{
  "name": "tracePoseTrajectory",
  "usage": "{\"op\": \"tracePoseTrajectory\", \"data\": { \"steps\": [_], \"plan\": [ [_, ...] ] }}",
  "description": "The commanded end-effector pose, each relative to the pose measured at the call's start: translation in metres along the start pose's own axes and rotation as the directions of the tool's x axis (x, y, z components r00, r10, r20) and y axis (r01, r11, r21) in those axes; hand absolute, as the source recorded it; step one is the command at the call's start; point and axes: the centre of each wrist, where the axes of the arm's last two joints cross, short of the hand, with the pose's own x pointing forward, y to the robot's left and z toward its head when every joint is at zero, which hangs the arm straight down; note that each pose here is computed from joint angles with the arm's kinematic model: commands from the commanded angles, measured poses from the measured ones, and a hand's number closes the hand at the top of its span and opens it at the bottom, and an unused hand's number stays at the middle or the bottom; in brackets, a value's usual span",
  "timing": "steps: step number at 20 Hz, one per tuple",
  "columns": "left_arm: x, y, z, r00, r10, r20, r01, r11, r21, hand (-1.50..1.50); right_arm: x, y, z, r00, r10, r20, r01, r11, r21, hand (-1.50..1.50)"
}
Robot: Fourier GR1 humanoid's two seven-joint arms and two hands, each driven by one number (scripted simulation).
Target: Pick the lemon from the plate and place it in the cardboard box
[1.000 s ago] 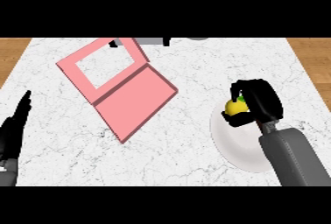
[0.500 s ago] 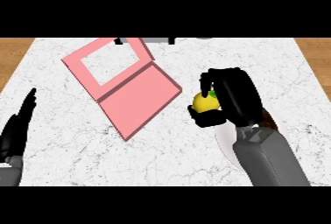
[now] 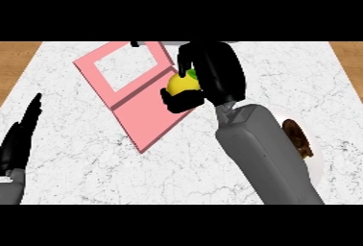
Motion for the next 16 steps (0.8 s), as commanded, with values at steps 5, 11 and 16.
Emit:
{"op": "tracePoseTrajectory", "data": {
  "steps": [5, 11, 16],
  "plan": [
    [0.009, -0.015, -0.008, 1.000, 0.020, 0.021, -0.020, 1.000, -0.010, 0.00, 0.019, 0.028, -0.051, 0.988, -0.112, -0.108, 0.114, 0.993, 0.018, 1.50],
    [0.017, -0.005, -0.012, 0.999, 0.011, 0.037, -0.009, 0.999, -0.047, 0.00, 0.025, 0.039, -0.080, 0.982, -0.101, -0.157, 0.107, 0.994, 0.032, 1.50],
    [0.023, -0.025, -0.016, 0.998, 0.009, 0.060, -0.006, 0.998, -0.060, 0.00, 0.003, 0.058, -0.084, 0.979, -0.010, -0.203, 0.020, 0.999, 0.047, 1.50]
  ]
}}
